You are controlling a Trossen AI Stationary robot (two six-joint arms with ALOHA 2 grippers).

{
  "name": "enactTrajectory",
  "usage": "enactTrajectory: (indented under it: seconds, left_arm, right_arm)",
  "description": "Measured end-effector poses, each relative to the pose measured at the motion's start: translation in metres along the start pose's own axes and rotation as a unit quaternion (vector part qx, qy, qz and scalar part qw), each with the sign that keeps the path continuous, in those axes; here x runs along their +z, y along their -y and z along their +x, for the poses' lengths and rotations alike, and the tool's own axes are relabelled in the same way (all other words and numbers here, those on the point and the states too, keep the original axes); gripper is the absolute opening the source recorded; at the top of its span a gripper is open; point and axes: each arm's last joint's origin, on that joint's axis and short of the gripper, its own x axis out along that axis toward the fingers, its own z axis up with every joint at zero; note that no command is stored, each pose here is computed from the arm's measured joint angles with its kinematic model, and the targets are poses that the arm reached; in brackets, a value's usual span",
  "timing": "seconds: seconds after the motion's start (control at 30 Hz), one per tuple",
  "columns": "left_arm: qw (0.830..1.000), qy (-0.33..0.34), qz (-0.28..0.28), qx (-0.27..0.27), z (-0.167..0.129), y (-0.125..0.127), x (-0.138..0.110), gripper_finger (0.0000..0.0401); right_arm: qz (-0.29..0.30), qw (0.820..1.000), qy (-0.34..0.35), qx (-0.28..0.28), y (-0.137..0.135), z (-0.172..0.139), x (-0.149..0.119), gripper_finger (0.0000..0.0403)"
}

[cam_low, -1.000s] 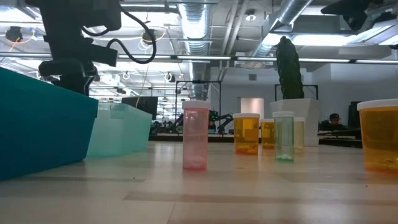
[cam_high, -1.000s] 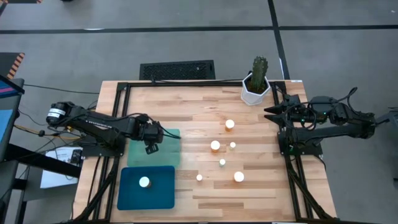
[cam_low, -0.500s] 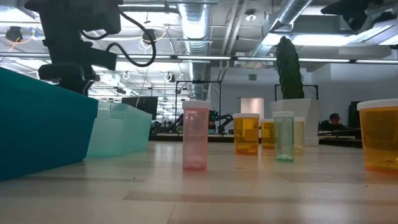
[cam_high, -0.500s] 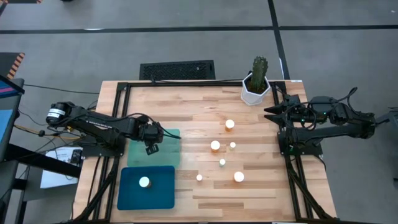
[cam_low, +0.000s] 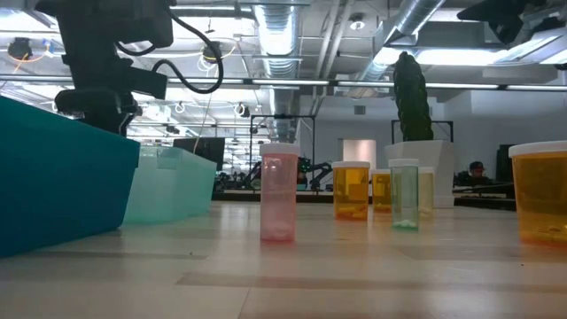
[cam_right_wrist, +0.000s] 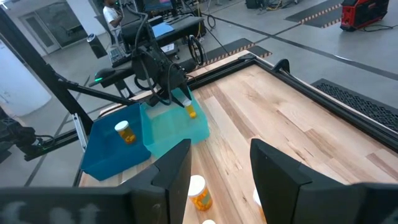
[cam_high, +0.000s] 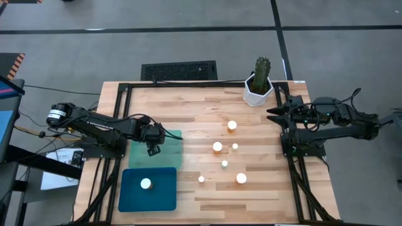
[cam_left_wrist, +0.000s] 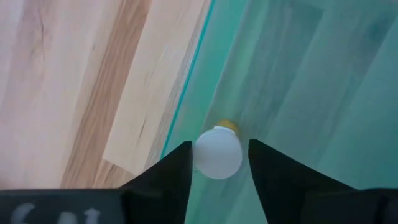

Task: Pick and place medicine bottles into bin by pill shape (circle, oval)
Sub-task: Put the small orange pill bottle into the green bin, then put the center big orange pill bottle into the blue bin

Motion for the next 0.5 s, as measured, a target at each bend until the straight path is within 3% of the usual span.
enactTrajectory:
  seconds: [0.5]
  left_arm:
    - [1.000, 0.008, -0.015, -0.012, -0.0065, 0.0009, 0.0057, 0.0219]
  right_arm:
    - [0.000, 1.000, 0.000, 0.000, 0.0000, 0.0000, 0.0000, 0.0175]
